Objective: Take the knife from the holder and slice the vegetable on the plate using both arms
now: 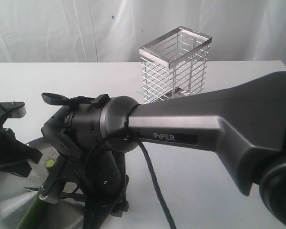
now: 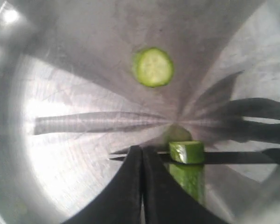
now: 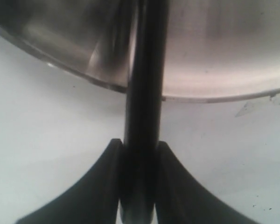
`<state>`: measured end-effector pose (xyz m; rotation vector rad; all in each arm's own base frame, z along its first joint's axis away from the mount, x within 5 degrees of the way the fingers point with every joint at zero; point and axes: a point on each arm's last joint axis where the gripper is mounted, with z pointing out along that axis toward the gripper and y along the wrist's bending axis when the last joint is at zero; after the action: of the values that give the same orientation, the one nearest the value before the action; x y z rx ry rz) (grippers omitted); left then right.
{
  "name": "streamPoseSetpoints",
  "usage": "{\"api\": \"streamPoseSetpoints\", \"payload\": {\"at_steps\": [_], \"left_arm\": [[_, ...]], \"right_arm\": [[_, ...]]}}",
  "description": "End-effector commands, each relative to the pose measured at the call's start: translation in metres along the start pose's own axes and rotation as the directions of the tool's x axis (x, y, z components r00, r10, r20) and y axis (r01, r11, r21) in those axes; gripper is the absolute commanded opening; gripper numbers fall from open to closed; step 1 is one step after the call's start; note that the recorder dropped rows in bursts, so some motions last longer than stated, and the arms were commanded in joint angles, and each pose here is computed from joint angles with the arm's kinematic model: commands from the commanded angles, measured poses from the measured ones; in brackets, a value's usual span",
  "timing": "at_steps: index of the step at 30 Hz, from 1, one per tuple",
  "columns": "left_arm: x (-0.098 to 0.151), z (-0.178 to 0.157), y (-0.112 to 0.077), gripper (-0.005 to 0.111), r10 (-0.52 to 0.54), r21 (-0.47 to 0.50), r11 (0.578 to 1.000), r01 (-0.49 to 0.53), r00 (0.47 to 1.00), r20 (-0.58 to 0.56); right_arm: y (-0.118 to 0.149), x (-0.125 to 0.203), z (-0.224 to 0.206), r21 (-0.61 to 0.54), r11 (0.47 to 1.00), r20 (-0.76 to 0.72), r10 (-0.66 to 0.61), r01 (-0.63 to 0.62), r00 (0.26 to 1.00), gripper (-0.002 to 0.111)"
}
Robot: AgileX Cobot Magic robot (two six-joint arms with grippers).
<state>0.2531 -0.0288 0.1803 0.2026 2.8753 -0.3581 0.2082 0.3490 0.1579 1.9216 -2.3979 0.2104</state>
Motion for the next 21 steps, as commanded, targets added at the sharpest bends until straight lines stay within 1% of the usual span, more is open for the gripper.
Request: {"api": "streamPoseSetpoints", "payload": {"at_steps": [1,5,6,7,8,9,10,14,15,17,18,21], "left_arm": [[0.013,-0.025,-0.013,0.000,0.024,0.060,0.998,-0.023,0.999,-0.022],[0.035,-0.026,-0.017,0.000,0.014,0.080,0.997,-0.011,0.999,-0.042],[0.043,-0.027,-0.018,0.003,0.014,0.074,0.997,-0.012,0.999,-0.032],[0.045,-0.028,-0.018,0.006,0.014,0.071,0.997,-0.012,1.000,-0.023],[0.049,-0.029,-0.019,0.014,0.000,0.078,0.997,0.000,1.000,-0.004],[0.051,-0.028,-0.021,0.017,0.005,0.090,0.996,-0.005,1.000,0.000],[0.052,-0.027,-0.026,0.020,0.034,0.098,0.995,-0.034,0.999,-0.003],[0.057,-0.020,-0.039,0.020,0.106,0.103,0.989,-0.105,0.994,-0.013],[0.058,-0.018,-0.040,0.020,0.129,0.090,0.988,-0.128,0.992,-0.008],[0.060,-0.015,-0.039,0.021,0.134,0.068,0.989,-0.134,0.991,0.008],[0.060,-0.013,-0.039,0.024,0.140,0.059,0.988,-0.140,0.990,0.012],[0.063,-0.009,-0.036,0.041,0.138,0.038,0.990,-0.139,0.990,0.026]], "right_arm": [[-0.001,0.004,-0.004,0.018,1.000,-0.007,-0.011,0.011,1.000,0.000],[-0.001,0.004,-0.004,0.018,1.000,-0.007,-0.011,0.011,1.000,0.000],[-0.001,0.004,-0.004,0.019,1.000,-0.008,-0.011,0.012,1.000,0.000],[-0.001,0.004,-0.004,0.021,1.000,-0.008,-0.012,0.012,1.000,0.000],[-0.001,0.004,-0.004,0.021,1.000,-0.008,-0.012,0.012,1.000,0.000],[-0.001,0.004,-0.004,0.021,1.000,-0.008,-0.012,0.012,1.000,0.000],[-0.001,0.004,-0.004,0.021,1.000,-0.008,-0.012,0.012,1.000,0.000],[-0.001,0.004,-0.004,0.021,1.000,-0.008,-0.012,0.012,1.000,0.000],[-0.001,0.004,-0.004,0.021,1.000,-0.008,-0.012,0.012,1.000,0.000],[-0.001,0.004,-0.004,0.021,1.000,-0.008,-0.012,0.012,1.000,0.000],[-0.001,0.004,-0.004,0.021,1.000,-0.008,-0.012,0.012,1.000,0.000],[-0.001,0.004,-0.004,0.021,1.000,-0.008,-0.012,0.012,1.000,0.000]]}}
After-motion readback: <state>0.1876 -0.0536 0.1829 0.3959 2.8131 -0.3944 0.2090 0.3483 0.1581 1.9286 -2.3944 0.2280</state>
